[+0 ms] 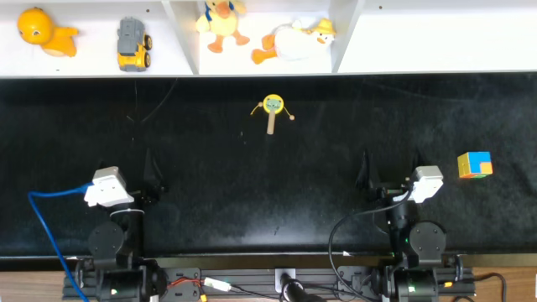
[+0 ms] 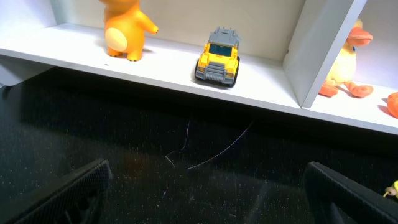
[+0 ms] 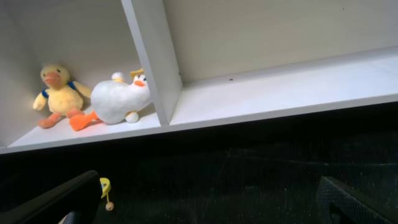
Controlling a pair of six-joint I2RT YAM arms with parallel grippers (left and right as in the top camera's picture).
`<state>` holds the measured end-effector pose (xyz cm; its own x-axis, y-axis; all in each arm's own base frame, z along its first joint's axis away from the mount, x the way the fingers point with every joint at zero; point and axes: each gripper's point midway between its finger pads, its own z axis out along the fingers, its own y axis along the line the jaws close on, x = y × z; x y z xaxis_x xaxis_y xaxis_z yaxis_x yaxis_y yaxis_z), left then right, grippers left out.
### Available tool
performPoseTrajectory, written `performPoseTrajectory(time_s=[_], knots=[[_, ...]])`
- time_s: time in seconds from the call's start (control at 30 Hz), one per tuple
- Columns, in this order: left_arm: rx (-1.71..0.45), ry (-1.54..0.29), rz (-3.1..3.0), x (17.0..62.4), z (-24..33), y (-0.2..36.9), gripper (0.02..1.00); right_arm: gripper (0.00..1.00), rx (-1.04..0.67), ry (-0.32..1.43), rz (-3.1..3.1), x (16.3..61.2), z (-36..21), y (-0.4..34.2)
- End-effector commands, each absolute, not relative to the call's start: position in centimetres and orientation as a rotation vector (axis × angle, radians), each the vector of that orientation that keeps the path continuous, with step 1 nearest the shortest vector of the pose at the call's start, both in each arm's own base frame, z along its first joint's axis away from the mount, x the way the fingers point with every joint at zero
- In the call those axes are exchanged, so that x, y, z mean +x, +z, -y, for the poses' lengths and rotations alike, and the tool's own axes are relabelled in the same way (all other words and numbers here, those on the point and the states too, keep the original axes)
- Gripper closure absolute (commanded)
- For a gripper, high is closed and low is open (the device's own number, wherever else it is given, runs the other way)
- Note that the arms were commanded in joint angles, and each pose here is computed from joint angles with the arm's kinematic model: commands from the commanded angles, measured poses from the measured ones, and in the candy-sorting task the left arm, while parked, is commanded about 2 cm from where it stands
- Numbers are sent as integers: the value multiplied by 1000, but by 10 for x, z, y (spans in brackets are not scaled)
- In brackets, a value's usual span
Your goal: Store Toys
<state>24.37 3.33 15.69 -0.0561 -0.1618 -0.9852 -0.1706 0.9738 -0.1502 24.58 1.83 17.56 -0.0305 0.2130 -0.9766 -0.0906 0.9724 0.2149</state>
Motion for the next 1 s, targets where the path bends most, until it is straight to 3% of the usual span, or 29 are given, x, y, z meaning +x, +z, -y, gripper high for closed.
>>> performPoseTrajectory(time_s=[0.03,0.47,0.7,0.87,1.0], knots=[[-243,-13,-1627,244,-29,157,20,5,104,243,-1584,246,-18,172],[-243,-13,-1626,244,-29,157,20,9,113,274,-1583,246,-20,172],[-243,-13,-1626,244,-29,157,20,5,344,690,-1576,242,-41,175],[-243,-13,-1626,244,-29,157,20,5,533,866,-1546,243,-41,176],[-243,-13,-1626,244,-29,157,20,5,491,929,-1557,240,-52,179]])
